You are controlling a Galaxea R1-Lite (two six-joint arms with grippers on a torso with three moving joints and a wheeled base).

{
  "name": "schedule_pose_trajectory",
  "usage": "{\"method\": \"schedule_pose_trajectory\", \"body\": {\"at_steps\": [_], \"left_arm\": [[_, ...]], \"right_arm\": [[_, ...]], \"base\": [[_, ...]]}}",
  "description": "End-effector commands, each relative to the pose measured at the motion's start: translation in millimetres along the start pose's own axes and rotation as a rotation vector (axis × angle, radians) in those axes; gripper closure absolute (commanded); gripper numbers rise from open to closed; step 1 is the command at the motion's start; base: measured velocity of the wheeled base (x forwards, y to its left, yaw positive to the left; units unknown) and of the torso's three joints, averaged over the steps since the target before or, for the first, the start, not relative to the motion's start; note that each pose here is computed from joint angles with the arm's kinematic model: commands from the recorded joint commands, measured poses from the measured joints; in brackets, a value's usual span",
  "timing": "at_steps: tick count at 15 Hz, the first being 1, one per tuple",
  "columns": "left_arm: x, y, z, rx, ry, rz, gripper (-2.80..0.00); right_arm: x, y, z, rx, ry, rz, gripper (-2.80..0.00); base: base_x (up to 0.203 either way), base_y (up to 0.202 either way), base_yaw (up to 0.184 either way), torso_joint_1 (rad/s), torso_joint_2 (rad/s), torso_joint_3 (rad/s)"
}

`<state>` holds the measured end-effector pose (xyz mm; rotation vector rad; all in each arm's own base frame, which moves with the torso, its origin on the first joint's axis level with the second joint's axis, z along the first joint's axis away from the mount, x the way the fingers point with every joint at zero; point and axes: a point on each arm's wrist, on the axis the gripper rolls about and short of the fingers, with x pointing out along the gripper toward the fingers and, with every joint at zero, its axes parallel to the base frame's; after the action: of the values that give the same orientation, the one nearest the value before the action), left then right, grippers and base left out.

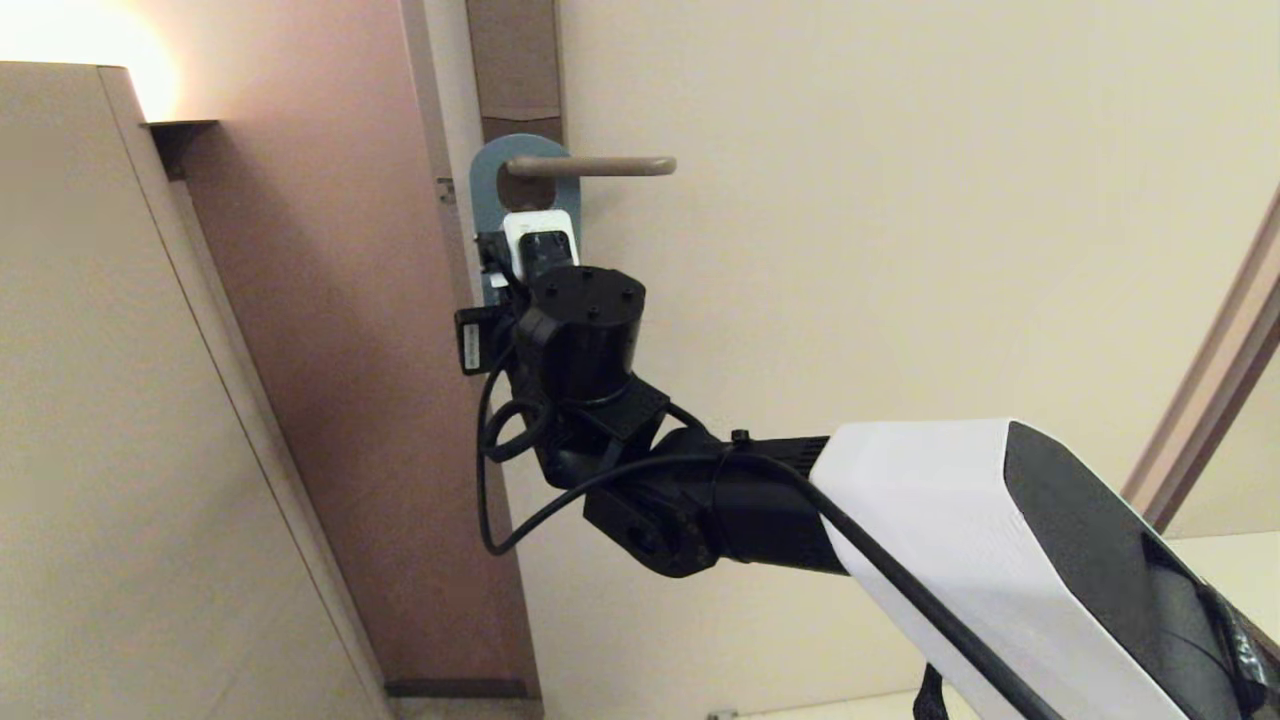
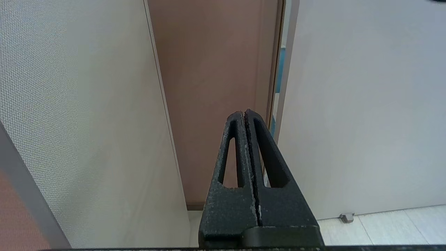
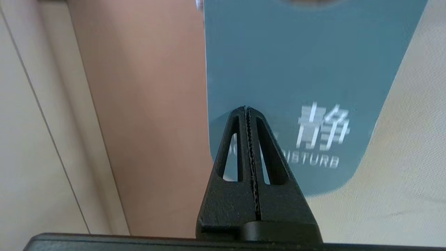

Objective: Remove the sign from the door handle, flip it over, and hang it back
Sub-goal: Hang the sign back with the other side facing out

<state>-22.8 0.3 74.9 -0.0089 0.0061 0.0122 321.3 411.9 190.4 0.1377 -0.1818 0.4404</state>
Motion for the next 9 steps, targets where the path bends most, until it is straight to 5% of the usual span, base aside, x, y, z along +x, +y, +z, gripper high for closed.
{"method": "schedule_pose_trajectory", "body": {"at_steps": [1, 9], "left_arm": [[0, 0.0, 0, 0.000, 0.000, 0.000, 0.00], [0, 0.0, 0, 0.000, -0.001, 0.002, 0.00]], "right_arm": [[3, -4, -9, -0.010, 0.011, -0.010, 0.00], [10, -22, 2, -0.044, 0.012, -0.016, 0.00]], "base": [[0.000, 0.000, 0.000, 0.000, 0.00, 0.000], [0.000, 0.000, 0.000, 0.000, 0.00, 0.000]]}}
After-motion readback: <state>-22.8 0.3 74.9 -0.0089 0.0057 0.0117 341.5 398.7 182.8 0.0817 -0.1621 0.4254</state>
